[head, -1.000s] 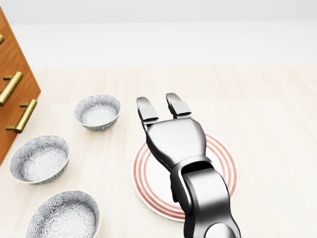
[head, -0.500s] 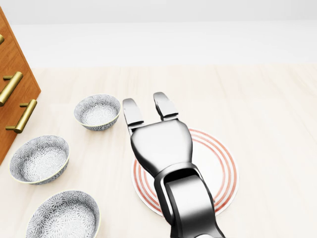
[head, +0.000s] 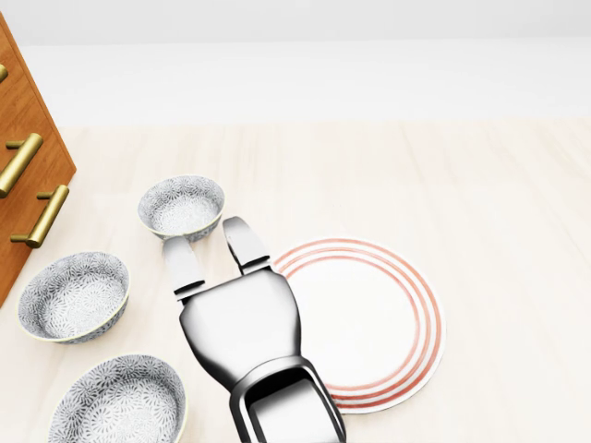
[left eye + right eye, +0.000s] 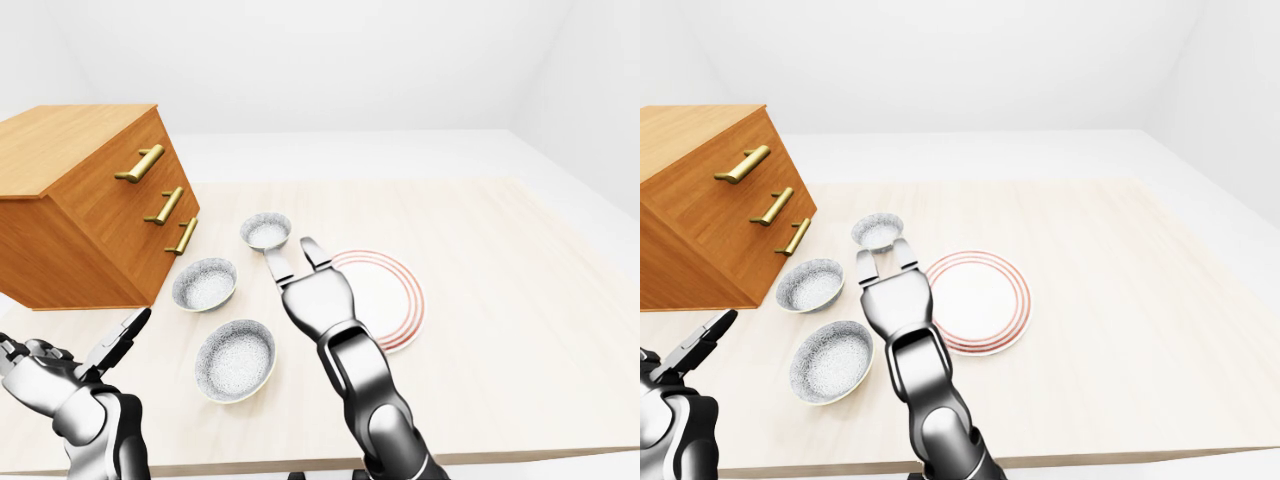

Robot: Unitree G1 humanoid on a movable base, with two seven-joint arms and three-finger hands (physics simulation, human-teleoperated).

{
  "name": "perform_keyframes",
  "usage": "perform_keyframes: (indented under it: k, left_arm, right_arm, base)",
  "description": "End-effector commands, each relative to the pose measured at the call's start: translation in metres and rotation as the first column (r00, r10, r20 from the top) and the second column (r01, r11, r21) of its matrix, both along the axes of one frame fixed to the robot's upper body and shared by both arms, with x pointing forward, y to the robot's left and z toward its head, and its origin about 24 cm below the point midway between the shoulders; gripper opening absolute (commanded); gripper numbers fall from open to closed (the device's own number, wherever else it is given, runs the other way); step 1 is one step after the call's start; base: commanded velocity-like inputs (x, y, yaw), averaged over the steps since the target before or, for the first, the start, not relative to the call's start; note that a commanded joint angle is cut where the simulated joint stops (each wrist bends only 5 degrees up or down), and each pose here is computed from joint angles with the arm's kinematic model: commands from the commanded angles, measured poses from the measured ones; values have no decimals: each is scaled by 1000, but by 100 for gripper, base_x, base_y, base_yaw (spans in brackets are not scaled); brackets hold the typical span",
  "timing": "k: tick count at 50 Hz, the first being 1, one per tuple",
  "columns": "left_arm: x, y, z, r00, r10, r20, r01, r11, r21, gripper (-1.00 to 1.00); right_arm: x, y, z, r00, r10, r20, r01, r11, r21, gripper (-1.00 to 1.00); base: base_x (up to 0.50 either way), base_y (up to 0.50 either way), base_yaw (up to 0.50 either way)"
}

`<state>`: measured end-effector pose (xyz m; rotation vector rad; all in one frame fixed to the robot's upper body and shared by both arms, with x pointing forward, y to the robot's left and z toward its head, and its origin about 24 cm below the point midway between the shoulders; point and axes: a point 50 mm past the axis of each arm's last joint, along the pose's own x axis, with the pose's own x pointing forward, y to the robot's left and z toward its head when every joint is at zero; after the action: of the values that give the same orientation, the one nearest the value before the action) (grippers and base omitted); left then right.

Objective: Put the bowl at the front on the plate.

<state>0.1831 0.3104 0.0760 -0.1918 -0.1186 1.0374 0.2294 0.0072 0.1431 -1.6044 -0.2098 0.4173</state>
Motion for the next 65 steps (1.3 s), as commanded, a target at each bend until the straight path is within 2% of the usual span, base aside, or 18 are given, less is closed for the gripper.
perform_keyframes:
  k: [1,5,7,8,11,22,27,30,32,51,57,59,65]
  left_arm:
    - [0,0,1,1000,-1,1,1,1000,2,100]
    - [1,0,0,1000,-1,-2,1,1000,3,100]
    - [0,0,1,1000,-1,-1,1,1000,5,100]
    - [0,0,0,1000,-1,-2,1,1000,5,100]
    - [1,0,-1,1000,-2,-6,2,1000,2,100]
    - [0,-1,0,1000,-1,-5,1,1000,6,100]
    - [2,-1,-2,1000,-3,-14,3,1000,2,100]
    - [1,-1,-1,1000,-3,-11,4,1000,3,100]
    - [1,-1,0,1000,-3,-7,4,1000,7,100]
    - [1,-1,0,1000,-2,-6,2,1000,7,100]
    - [1,-1,-3,1000,-4,-16,4,1000,2,100]
    - [1,-1,-2,1000,-4,-15,4,1000,3,100]
    - [1,-1,-1,1000,-4,-11,4,1000,7,100]
  right_arm:
    - [-20,14,-13,996,82,-41,-83,996,-24,100]
    - [-27,17,-13,994,103,-35,-104,994,-27,100]
    - [-30,17,-17,995,97,-23,-98,992,-81,100]
    - [-32,21,-15,993,117,-29,-119,992,-49,100]
    - [-37,24,-7,992,129,8,-129,990,-51,100]
    - [-60,40,-20,968,246,-53,-248,968,-43,100]
    - [-59,39,-24,971,233,-56,-237,968,-79,100]
    - [-61,40,-26,965,251,-78,-256,966,-49,100]
    - [-58,34,-29,968,231,-99,-236,971,-35,100]
    - [-58,34,-29,966,239,-98,-243,969,-37,100]
    - [-73,42,-35,947,295,-124,-301,953,-35,100]
    - [-78,46,-34,928,341,-153,-341,940,25,100]
    - [-85,49,-33,920,368,-137,-370,929,13,100]
  base:
    - [0,0,0]
    - [0,0,0]
    - [0,0,0]
    - [0,0,0]
    - [0,0,0]
    - [0,0,0]
    - [0,0,0]
    - [0,0,0]
    - [0,0,0]
    - [0,0,0]
    - [0,0,0]
    - [0,0,0]
    - [0,0,0]
